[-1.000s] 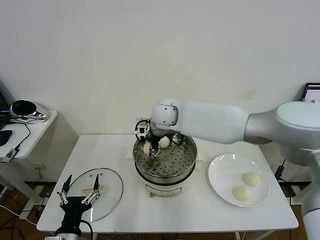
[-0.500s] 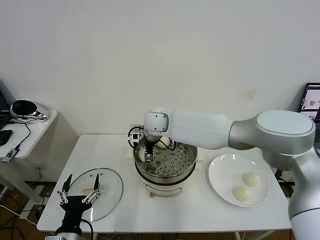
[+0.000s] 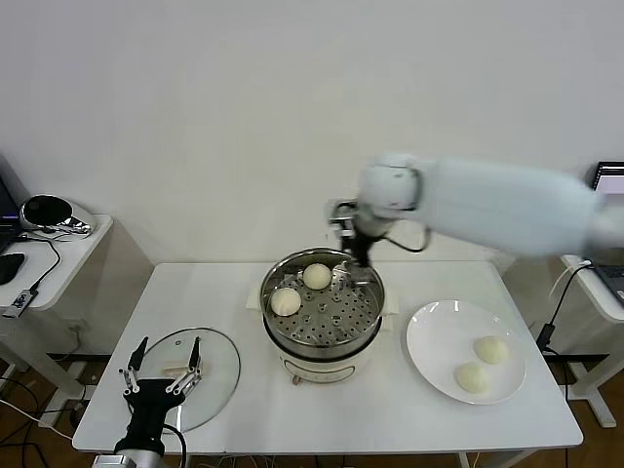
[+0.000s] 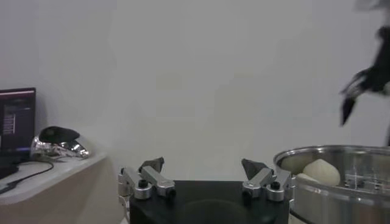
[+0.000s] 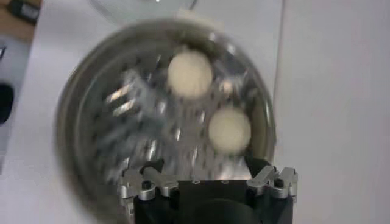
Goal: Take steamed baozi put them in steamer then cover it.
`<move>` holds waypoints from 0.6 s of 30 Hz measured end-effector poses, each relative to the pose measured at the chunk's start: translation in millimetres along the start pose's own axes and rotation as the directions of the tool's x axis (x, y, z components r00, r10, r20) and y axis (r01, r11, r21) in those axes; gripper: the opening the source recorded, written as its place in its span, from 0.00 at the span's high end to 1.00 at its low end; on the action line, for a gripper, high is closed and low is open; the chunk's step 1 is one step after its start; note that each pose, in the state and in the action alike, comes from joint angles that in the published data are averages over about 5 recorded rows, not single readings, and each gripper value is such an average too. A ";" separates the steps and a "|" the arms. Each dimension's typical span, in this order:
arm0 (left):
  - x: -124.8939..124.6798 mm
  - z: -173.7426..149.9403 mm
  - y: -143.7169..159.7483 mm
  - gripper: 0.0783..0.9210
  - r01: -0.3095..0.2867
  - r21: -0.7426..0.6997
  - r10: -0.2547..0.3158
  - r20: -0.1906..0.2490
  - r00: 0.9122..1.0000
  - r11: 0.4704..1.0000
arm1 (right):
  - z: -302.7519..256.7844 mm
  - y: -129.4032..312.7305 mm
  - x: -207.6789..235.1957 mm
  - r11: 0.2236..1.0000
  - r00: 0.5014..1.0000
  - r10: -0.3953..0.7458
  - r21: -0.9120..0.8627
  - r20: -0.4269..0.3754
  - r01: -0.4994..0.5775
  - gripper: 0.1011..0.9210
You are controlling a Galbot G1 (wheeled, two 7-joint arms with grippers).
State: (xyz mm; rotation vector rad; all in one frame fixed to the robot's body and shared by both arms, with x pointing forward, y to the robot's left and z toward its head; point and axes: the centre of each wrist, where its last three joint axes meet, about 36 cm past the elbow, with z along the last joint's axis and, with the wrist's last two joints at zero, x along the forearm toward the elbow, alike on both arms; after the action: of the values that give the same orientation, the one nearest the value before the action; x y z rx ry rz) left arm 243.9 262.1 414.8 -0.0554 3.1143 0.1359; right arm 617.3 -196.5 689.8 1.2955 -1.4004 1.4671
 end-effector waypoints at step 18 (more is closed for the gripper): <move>8.8 5.7 -5.2 0.12 0.009 -0.013 -0.010 -0.031 0.999 1.000 | 167.9 110.6 -54.7 0.998 0.996 -0.056 -0.035 -0.067 0.054 0.12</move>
State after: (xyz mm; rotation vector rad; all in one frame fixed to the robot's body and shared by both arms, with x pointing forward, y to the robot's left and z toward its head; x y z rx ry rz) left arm 235.5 257.1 408.5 -0.0731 3.1437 0.1558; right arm 555.2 -370.1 592.9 1.2428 -1.3292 1.4321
